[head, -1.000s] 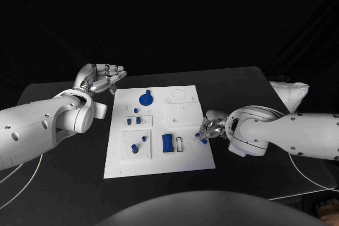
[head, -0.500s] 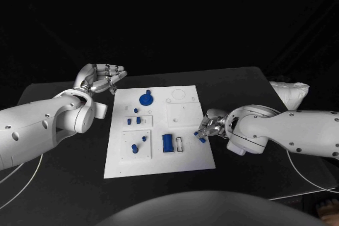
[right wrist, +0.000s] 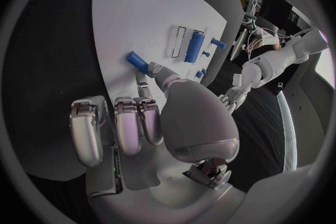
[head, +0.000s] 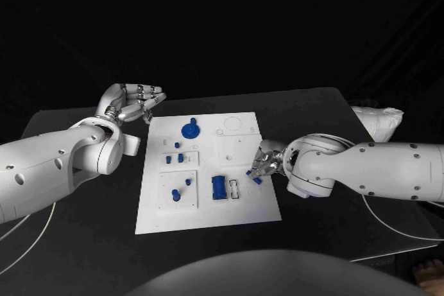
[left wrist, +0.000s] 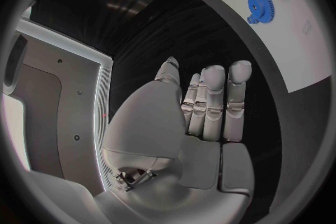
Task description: Assemble the parts on the task board
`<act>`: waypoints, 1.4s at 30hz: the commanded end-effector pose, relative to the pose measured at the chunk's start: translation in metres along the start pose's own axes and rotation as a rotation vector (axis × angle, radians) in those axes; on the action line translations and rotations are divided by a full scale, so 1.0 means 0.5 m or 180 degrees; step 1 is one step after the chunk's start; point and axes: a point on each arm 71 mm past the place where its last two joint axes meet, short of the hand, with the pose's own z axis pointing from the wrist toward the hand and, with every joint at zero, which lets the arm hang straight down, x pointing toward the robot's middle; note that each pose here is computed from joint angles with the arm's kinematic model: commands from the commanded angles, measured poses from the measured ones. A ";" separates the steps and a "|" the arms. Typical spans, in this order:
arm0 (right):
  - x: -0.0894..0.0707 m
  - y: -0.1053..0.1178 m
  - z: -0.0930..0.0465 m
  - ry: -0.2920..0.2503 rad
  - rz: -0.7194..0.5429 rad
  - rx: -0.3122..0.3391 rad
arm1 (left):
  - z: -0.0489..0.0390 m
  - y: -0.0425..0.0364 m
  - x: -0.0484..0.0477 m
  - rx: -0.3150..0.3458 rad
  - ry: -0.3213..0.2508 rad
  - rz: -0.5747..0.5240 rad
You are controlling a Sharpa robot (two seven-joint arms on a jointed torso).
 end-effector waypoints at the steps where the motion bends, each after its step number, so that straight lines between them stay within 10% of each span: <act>1: 0.015 -0.012 0.007 -0.0081 -0.0562 0.0127 | 0.001 -0.003 0.006 0.0028 0.0066 -0.0021; 42: 0.031 0.001 0.005 -0.0106 -0.1838 0.0218 | 0.002 -0.003 0.009 0.0015 0.0099 -0.0039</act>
